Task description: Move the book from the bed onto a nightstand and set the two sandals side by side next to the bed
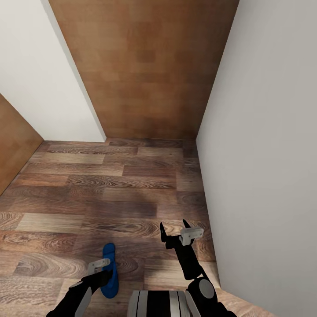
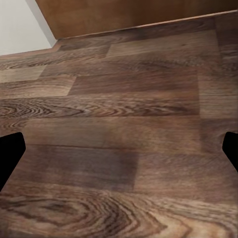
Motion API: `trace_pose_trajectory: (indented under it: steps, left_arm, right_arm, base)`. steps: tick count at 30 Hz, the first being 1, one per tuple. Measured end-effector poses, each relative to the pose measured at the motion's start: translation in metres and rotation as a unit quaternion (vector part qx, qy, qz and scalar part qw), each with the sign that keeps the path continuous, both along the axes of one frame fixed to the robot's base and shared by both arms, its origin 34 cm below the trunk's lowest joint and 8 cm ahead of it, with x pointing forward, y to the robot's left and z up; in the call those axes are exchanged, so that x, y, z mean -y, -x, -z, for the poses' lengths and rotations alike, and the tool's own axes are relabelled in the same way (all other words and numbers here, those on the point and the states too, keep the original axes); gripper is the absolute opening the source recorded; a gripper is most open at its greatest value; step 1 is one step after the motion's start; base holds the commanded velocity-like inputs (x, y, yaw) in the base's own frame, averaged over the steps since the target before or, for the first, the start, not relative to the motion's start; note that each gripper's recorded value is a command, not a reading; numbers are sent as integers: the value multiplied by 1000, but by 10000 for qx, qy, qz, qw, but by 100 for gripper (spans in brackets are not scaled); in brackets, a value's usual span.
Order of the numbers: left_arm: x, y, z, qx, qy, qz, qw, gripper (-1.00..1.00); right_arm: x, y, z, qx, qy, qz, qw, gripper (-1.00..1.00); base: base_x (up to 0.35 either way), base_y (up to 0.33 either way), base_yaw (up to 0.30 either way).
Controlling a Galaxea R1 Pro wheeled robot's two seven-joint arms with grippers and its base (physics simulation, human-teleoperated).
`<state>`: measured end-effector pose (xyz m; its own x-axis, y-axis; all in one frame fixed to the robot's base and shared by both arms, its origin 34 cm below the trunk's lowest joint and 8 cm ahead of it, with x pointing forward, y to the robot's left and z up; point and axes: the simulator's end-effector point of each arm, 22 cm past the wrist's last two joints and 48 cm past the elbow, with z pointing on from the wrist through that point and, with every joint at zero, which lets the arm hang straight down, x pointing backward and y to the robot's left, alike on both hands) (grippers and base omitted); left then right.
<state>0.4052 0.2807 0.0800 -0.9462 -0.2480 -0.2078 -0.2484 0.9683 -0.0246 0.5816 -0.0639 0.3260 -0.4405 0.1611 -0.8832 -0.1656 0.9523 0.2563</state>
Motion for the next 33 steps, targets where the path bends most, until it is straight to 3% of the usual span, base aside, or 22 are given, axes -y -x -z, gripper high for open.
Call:
trace_pose_trajectory:
  steps: [33]
  left_arm:
    - [12,8,7,-90,92,-13,9999,100]
  right_arm:
    - [0,3,10,-94,-2,2,10000,100]
  base:
    - [0,0,0]
